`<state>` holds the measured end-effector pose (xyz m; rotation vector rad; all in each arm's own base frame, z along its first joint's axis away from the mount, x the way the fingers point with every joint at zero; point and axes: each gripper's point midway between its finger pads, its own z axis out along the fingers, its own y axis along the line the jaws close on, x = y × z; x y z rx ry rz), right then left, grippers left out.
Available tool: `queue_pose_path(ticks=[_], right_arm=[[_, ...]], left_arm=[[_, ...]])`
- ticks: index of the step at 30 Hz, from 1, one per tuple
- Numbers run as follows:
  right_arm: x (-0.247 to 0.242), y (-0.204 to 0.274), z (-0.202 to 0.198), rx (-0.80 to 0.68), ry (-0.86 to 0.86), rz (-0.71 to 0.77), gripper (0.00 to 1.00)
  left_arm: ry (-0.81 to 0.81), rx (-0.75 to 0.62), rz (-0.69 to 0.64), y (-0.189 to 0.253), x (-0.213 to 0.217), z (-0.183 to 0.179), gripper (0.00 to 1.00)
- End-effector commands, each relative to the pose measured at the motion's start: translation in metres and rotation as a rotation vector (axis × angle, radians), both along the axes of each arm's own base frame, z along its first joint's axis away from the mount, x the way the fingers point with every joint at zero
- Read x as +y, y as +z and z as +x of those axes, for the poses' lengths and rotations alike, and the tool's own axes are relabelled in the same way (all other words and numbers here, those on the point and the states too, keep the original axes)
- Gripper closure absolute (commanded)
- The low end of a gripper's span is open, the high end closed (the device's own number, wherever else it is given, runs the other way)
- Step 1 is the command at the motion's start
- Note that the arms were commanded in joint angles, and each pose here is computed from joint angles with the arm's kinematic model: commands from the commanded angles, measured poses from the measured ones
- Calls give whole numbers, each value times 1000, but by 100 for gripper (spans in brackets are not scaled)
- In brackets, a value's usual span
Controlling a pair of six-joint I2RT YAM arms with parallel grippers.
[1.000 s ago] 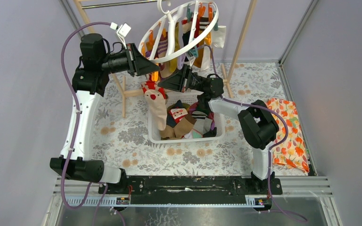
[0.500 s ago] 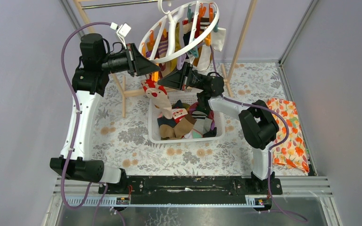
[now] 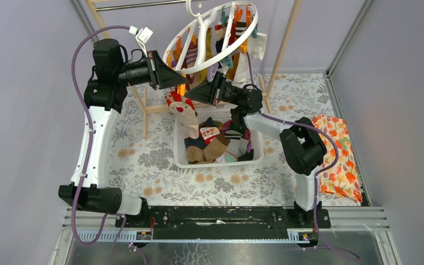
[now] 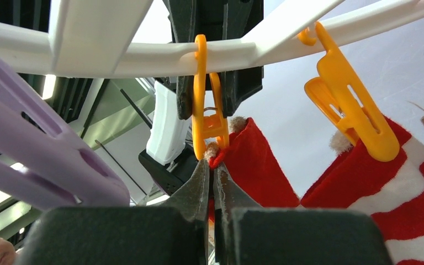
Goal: Clip the socks to the hanger
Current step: Clamp the sock onto the hanger.
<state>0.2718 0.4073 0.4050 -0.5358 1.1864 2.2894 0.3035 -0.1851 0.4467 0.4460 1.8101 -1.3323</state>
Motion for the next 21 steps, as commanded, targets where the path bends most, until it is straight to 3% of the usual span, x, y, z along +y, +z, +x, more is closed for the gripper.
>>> queue_pose_path(ticks=[1, 21], right_arm=[[-18, 41, -20, -150, -31, 157, 100], [-30, 52, -18, -135, -113, 209, 100]], left_arm=[[-83, -90, -27, 22, -4, -20, 100], [-94, -96, -48, 27, -3, -22, 100]])
